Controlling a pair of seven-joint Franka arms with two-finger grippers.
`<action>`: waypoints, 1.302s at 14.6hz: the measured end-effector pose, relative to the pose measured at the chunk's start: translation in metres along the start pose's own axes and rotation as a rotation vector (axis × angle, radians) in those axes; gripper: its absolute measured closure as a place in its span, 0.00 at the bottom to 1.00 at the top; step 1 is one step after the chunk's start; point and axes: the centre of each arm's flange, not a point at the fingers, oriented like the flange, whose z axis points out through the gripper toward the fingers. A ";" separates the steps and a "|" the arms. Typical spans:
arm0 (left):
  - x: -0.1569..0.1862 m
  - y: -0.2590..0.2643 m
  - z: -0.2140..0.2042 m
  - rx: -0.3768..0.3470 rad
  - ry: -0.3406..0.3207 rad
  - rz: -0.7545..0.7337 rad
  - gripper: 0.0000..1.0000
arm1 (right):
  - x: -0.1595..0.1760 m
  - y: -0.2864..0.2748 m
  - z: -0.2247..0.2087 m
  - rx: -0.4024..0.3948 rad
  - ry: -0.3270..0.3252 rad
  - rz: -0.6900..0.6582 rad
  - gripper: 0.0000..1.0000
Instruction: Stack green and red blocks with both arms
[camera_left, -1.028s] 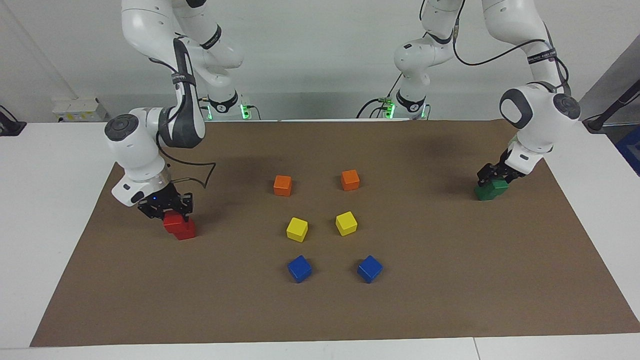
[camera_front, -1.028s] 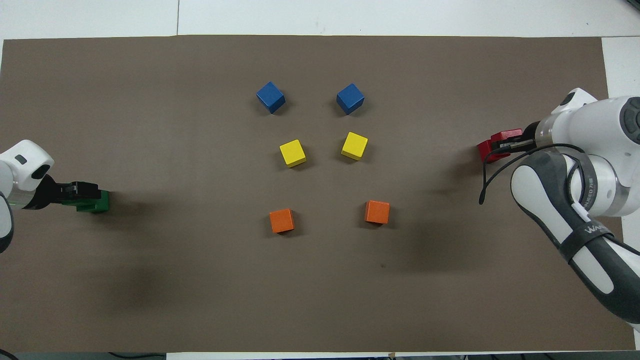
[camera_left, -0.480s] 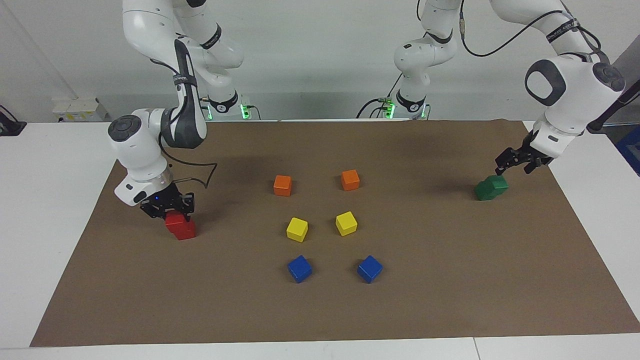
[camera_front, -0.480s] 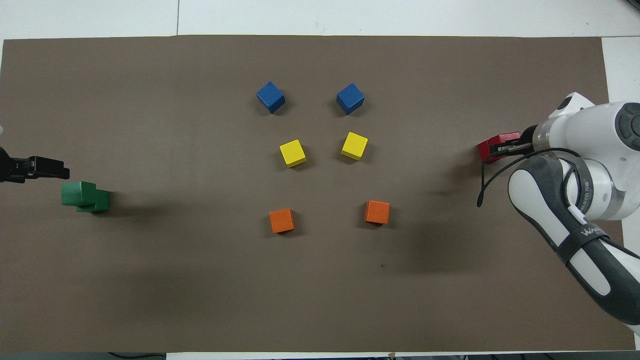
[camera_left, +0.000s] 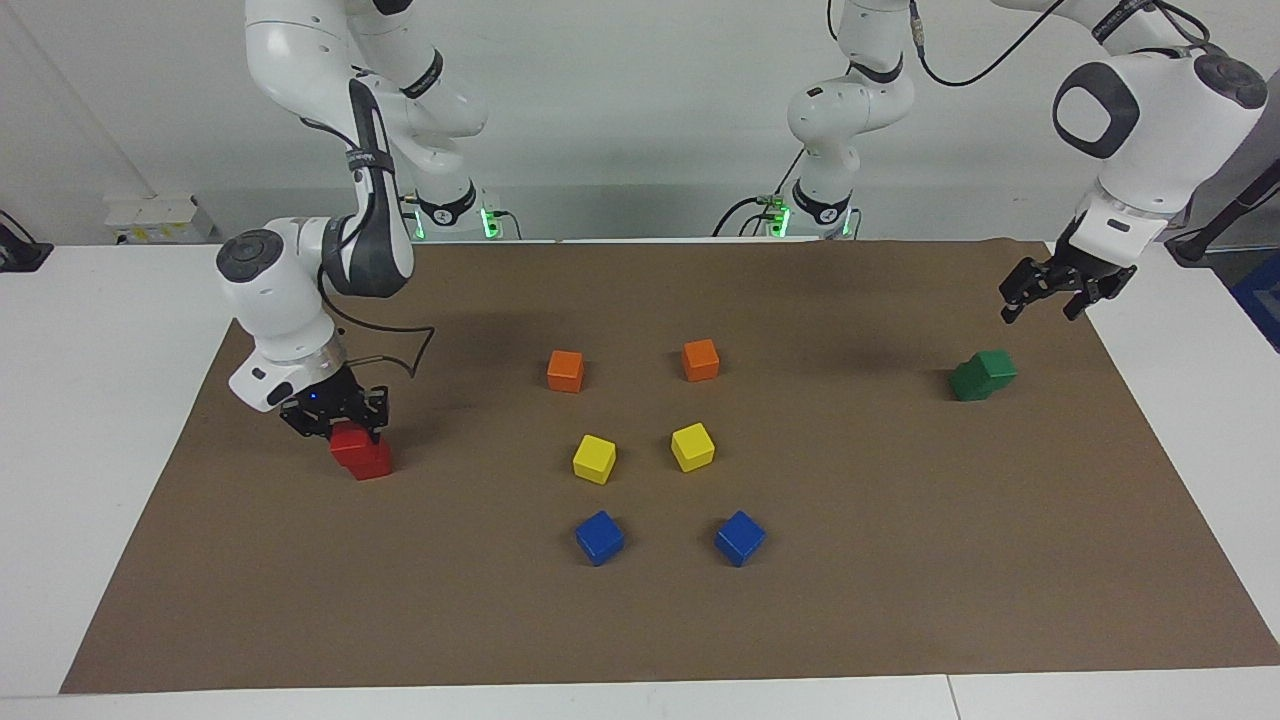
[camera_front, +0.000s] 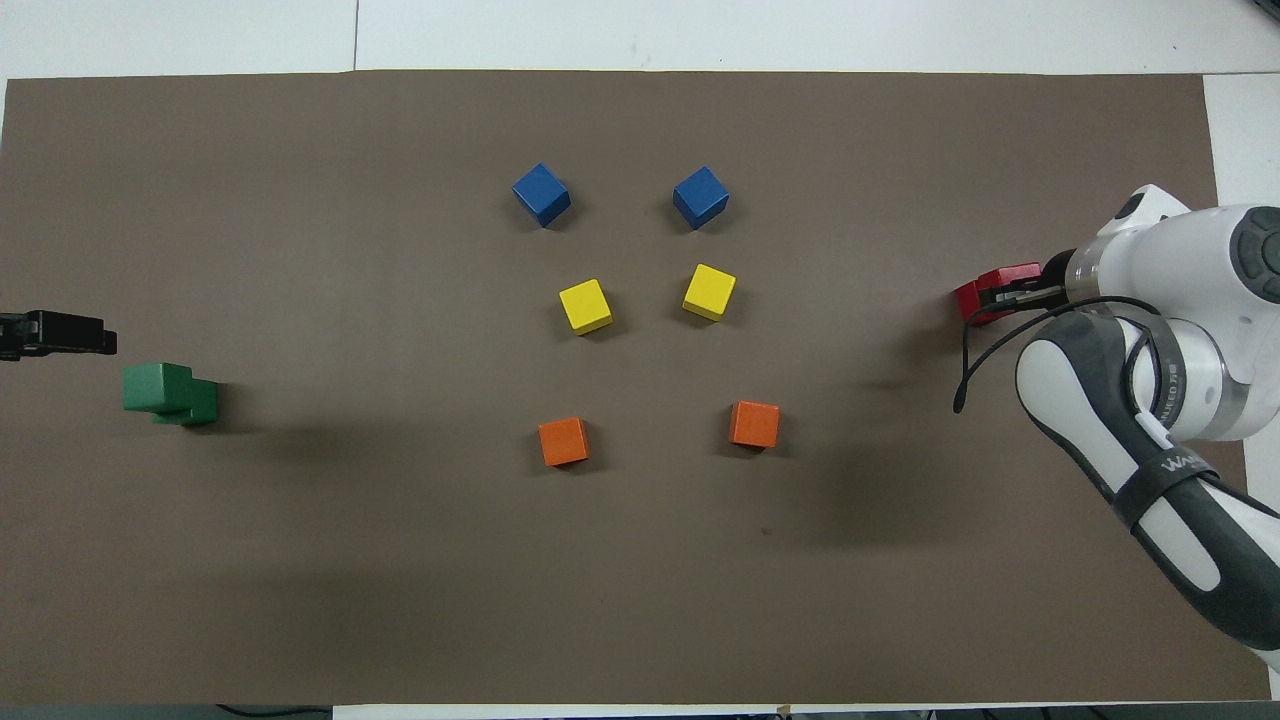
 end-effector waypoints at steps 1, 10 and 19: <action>0.000 0.004 -0.002 0.000 0.000 0.007 0.00 | 0.000 0.000 0.000 0.000 0.000 0.000 0.44; 0.011 0.052 -0.040 -0.003 0.009 -0.041 0.00 | -0.001 -0.006 0.003 0.003 -0.005 -0.009 0.00; 0.013 0.078 -0.045 -0.007 0.001 -0.036 0.00 | 0.026 -0.006 -0.096 0.002 -0.062 -0.016 0.00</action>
